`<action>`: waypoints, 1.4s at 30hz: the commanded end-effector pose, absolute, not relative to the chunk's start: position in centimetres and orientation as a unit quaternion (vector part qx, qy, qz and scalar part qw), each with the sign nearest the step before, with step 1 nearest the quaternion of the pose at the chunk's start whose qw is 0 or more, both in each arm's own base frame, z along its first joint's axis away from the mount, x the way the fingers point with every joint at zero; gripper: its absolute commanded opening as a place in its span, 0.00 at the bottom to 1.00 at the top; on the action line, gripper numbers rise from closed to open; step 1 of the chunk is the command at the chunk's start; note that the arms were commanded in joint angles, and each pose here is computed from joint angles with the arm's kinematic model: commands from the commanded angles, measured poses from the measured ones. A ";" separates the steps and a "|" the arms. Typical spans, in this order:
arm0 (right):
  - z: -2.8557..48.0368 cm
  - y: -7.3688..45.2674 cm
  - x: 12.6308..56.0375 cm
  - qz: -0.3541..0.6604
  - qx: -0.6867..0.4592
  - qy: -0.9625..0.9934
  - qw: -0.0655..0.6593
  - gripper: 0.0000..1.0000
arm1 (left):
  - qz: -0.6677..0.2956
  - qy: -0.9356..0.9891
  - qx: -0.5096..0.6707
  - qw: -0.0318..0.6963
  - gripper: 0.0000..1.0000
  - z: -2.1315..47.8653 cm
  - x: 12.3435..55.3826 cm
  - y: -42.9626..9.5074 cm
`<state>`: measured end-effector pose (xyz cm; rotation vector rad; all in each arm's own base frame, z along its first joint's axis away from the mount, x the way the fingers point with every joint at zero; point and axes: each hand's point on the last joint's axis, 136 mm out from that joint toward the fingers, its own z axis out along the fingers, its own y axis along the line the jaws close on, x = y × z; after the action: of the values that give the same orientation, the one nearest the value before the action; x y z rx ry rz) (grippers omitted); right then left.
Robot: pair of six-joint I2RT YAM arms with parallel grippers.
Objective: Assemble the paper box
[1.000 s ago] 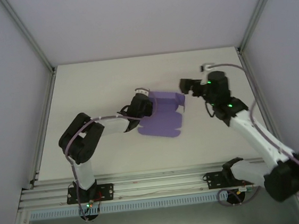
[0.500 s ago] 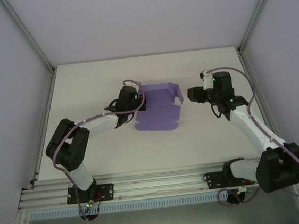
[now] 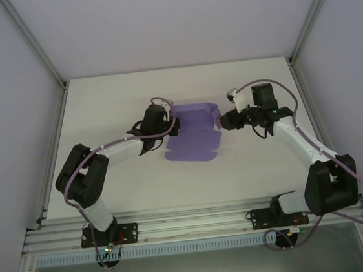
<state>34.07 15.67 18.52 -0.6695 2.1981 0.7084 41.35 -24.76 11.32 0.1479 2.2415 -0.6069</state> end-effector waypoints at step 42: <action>20.2 5.8 43.2 -0.404 0.174 0.740 0.509 0.00 | -0.184 0.886 0.030 0.424 0.00 17.0 41.3 -26.0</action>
<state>44.85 15.80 18.64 0.1562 1.9779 -0.4478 42.58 -26.68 15.65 0.0910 2.1870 -0.4928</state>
